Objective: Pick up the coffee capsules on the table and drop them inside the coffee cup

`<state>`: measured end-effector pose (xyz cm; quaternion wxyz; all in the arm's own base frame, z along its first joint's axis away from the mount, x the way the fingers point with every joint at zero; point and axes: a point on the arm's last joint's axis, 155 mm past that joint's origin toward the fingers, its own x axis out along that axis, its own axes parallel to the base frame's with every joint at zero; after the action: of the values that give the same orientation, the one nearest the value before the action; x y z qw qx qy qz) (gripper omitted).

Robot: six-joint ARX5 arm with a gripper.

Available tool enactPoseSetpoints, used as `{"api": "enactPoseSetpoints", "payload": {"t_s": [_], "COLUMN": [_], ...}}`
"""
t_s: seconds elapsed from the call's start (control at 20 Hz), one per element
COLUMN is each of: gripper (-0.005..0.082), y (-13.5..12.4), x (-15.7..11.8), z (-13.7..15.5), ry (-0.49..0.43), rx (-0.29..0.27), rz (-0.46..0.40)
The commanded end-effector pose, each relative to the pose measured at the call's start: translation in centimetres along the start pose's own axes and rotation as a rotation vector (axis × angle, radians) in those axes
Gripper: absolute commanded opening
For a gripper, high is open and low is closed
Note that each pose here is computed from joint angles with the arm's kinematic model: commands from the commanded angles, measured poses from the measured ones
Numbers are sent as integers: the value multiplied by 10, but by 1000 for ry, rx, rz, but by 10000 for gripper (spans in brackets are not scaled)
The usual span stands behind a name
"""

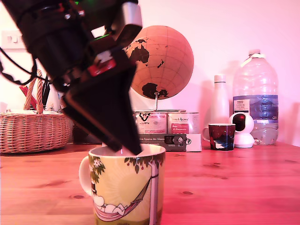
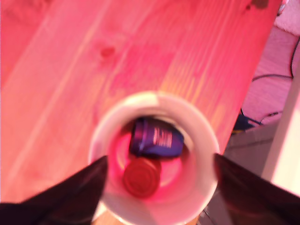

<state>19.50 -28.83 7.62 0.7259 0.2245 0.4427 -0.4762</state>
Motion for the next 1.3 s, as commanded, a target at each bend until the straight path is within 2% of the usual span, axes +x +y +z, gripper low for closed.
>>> {"api": "enactPoseSetpoints", "payload": {"t_s": [0.0,0.15,0.3,0.4,0.5,0.7,0.95,1.1,1.25], "gripper": [609,397,98,-20,-24,-24,-24,-24,-24], "y": [-1,-1,-1,-1,0,1,16,32,53], "x": [-2,-7,-11,-13,-17,-37,-61,-74,-81], "z": [5,12,16,19,27,55,75,81,80], "ry": [-5,-10,-12,-23,-62,-195,-357,-458,-519], "rx": [4,5,5,7,7,11,2,-33,-83], "rz": [-2,-1,0,2,8,31,78,116,152]}}
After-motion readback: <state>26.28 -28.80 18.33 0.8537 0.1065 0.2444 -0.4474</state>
